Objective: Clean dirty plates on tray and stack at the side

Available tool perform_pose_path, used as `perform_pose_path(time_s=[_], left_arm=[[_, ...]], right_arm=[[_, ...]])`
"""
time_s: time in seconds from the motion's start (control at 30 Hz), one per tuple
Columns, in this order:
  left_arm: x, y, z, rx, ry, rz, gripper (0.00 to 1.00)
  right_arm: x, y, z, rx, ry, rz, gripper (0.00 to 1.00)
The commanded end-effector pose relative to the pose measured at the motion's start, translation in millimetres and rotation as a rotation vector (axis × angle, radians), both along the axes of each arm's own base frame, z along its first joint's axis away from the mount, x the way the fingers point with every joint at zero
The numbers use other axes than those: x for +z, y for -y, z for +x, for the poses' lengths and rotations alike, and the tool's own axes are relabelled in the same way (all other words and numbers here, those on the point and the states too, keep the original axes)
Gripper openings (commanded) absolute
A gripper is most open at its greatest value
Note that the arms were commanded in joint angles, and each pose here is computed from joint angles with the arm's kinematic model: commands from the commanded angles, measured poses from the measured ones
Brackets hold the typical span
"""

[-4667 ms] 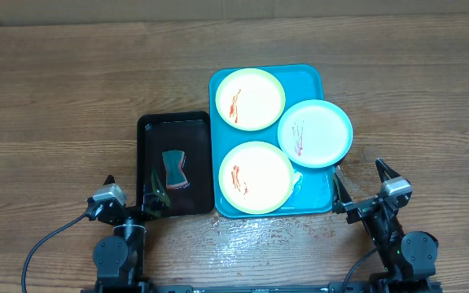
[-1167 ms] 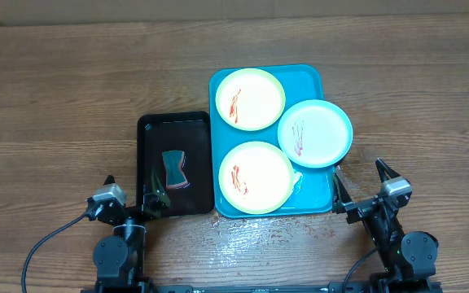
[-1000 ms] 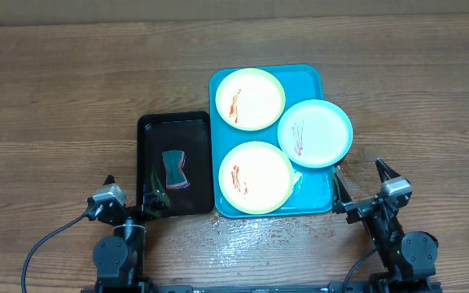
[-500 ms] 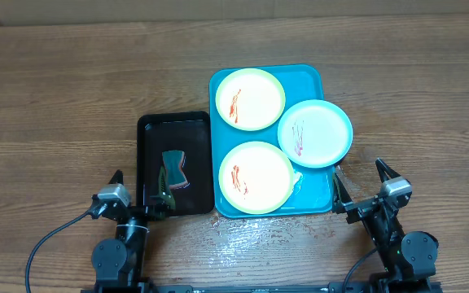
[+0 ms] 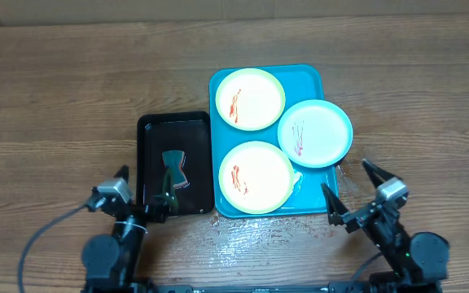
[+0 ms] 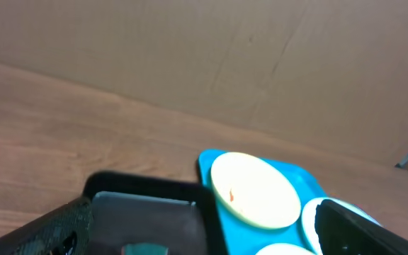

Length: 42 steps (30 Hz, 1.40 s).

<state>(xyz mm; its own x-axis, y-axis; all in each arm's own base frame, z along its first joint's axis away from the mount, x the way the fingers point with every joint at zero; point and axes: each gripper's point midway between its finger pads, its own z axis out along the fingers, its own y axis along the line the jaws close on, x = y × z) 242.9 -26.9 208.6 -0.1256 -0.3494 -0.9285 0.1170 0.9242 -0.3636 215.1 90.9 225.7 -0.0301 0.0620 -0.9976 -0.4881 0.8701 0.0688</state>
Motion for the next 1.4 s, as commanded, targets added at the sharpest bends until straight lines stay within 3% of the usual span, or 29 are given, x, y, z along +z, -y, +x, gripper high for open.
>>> perform_pose_path(time_s=[0.0, 0.17, 0.37, 0.67, 0.77, 0.83, 0.93, 1.1, 1.23, 1.37], left_arm=[[49, 1, 11, -0.008, -0.036, -0.001, 1.0], [70, 21, 45, -0.133, -0.256, 0.025, 1.0], [80, 39, 83, -0.247, -0.541, -0.034, 1.0], [66, 53, 101, -0.329, -0.751, -0.101, 1.0], [54, 55, 100, -0.337, -0.804, -0.113, 1.0], [44, 50, 98, -0.309, -0.846, -0.095, 1.0], [35, 43, 95, -0.267, -0.886, -0.076, 1.0], [30, 35, 92, -0.226, -0.91, -0.053, 1.0], [30, 34, 93, -0.222, -0.91, -0.05, 1.0], [29, 34, 93, -0.218, -0.911, -0.047, 1.0]], right_arm=[[56, 3, -5, -0.014, 0.02, 0.0, 1.0], [66, 5, 15, -0.037, -0.259, -0.034, 1.0], [62, 1, 47, -0.033, -0.572, -0.071, 1.0], [58, -51, 75, 0.281, -0.7, 0.038, 1.0], [36, -43, 89, 0.197, -0.791, 0.057, 1.0], [-3, -16, 102, -0.047, -0.929, 0.022, 1.0], [-42, 7, 100, -0.256, -1.066, -0.049, 1.0], [-99, -18, 91, -0.172, -1.294, -0.093, 1.0], [-129, -50, 81, 0.013, -1.369, -0.18, 0.77], [-163, -72, 68, 0.023, -1.447, -0.287, 0.64]])
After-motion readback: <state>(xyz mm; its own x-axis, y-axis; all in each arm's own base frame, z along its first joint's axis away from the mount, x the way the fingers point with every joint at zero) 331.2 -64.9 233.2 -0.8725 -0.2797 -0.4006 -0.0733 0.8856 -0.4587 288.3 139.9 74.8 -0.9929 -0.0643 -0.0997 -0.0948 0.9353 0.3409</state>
